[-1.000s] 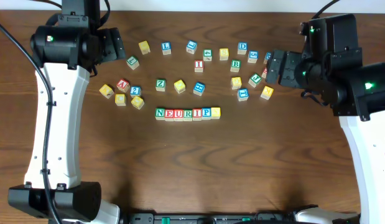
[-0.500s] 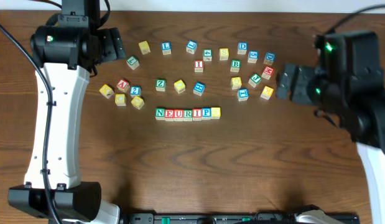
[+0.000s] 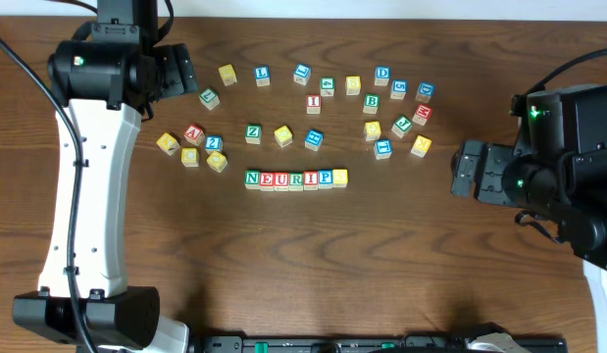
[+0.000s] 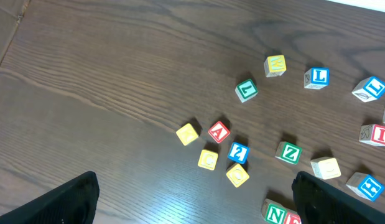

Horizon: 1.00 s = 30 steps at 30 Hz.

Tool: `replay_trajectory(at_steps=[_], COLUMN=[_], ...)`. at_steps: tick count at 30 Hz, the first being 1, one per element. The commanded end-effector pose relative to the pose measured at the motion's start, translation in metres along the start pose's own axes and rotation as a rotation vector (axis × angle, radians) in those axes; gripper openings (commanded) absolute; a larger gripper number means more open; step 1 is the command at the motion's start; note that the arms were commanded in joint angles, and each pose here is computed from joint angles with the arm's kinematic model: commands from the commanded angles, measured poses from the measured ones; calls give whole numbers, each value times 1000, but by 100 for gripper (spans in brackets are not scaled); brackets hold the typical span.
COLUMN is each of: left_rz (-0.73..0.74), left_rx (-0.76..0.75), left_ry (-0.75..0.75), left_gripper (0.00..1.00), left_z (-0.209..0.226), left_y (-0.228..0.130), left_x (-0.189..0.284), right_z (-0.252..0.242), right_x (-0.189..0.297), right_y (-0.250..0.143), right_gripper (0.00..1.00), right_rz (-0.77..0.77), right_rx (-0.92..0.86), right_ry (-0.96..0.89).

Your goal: Spell out NEURIPS

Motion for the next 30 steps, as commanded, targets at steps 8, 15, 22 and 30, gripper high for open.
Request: replay_trajectory(at_steps=[8,15,22,30], left_rz=[-33,-33,-33,-33], left_rx=[1,1,1,1], left_ry=[-5,-5,-5,-5], left_gripper=[98,98,97,98], left_z=[4,4,4,4], left_y=[4,4,4,4], left_x=[12,12,12,12], right_z=[-23,-42,-48,-50], right_x=[45,52,9,-70], right_y=[-12,-29,-52,-83], right_gripper=[99,99,99,99], right_rz=[-223,-494,-739,-946], right_rx=[-77,-89,-26,-43], right_ry=[-63,-65,-64,-35])
Point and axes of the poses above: each gripper's point midway between its finger pads, its own x axis back along the fingers, its own z axis along the line the jaws close on, y = z × x, the point moved 7 cm from there along x, back along the fingers, and after that the axes turned 7 degrees about x, right-handed, at the moved point
